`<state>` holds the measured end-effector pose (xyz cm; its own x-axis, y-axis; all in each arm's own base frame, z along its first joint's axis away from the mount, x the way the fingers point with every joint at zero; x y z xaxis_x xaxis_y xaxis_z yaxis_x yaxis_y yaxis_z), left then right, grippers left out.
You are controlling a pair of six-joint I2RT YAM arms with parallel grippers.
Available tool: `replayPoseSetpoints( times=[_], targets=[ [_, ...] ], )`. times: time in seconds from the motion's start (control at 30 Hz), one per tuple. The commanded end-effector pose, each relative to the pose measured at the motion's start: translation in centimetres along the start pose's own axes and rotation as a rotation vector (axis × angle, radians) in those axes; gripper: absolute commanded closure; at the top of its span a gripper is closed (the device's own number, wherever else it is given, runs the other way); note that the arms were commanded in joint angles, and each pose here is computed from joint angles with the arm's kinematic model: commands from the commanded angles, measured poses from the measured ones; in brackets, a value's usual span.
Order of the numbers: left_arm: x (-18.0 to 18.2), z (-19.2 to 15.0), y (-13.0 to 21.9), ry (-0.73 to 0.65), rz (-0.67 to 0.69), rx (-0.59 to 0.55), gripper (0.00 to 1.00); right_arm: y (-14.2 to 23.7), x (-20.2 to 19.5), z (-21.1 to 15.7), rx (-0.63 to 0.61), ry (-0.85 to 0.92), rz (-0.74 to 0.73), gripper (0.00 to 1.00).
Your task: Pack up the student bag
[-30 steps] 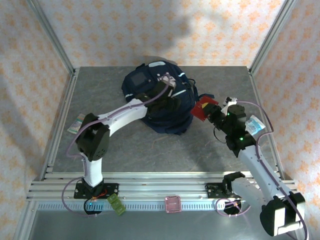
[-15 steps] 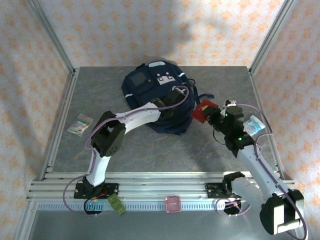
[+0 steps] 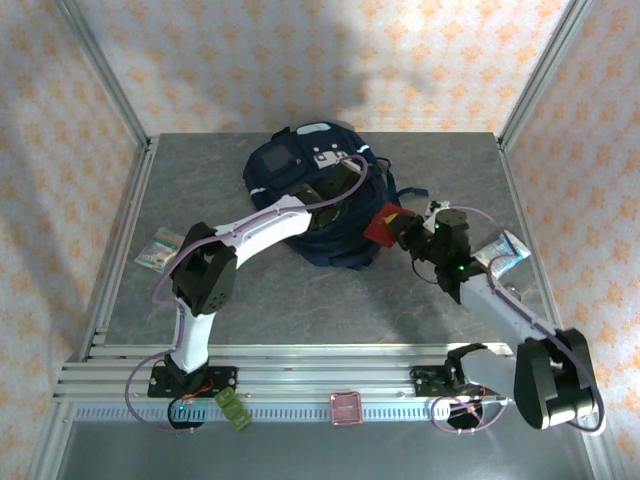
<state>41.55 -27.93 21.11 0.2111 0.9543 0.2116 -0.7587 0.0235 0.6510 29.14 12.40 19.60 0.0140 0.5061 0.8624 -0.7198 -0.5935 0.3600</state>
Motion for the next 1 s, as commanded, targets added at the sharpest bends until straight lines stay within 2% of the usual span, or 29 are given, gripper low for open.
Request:
replayPoseSetpoints(
  times=[0.0, 0.13, 0.37, 0.4, 0.5, 0.53, 0.7, 0.8, 0.97],
  targets=[
    [3.1, 6.3, 6.4, 0.151, -0.033, -0.171, 1.0, -1.9, 4.6, 1.1, 0.0, 0.045, 0.19, 0.99],
    [3.1, 7.5, 7.6, 0.181, -0.065, -0.18, 1.0, -5.2, 6.0, 1.8, 0.016, 0.025, 0.235, 0.99],
    [2.5, 9.5, 9.1, 0.248, -0.153, -0.2, 1.0, -12.2, 5.5, 3.8, 0.008, -0.168, 0.264, 0.96],
    [2.6, 9.9, 9.5, 0.259, -0.161, -0.208, 1.0, -13.4, 5.1, 4.0, 0.008, -0.198, 0.235, 0.93],
    [2.7, 10.4, 9.9, 0.279, -0.171, -0.223, 1.0, -16.5, 5.9, 3.7, 0.077, -0.193, 0.216, 0.73],
    [2.2, 10.0, 8.7, 0.271, -0.163, -0.201, 1.0, -17.1, 5.8, 3.4, 0.102, -0.19, 0.172, 0.68],
    [2.5, 9.4, 7.9, 0.267, -0.132, -0.173, 1.0, -15.0, 4.5, 2.3, 0.098, -0.108, -0.008, 0.51],
    [2.8, 9.0, 7.1, 0.284, -0.128, -0.161, 1.0, -13.2, 3.4, 1.6, 0.1, -0.07, -0.095, 0.5],
    [2.7, 8.6, 6.5, 0.307, -0.143, -0.141, 1.0, -11.6, 2.1, 0.9, 0.109, -0.066, -0.152, 0.52]
  ],
)
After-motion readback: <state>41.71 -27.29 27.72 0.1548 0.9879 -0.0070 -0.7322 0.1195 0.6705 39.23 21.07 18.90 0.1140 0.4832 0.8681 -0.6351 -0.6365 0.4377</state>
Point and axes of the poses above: each hand's point on the last joint's axis, 136 mm out from that joint toward the fingers, its own y axis back along the fingers, its own x axis along the line the jaws close on, z = x × y, the point moved 6 cm from there along y, back along the fingers, and after that the axes turned 6 degrees about y, right-handed, at the moved point
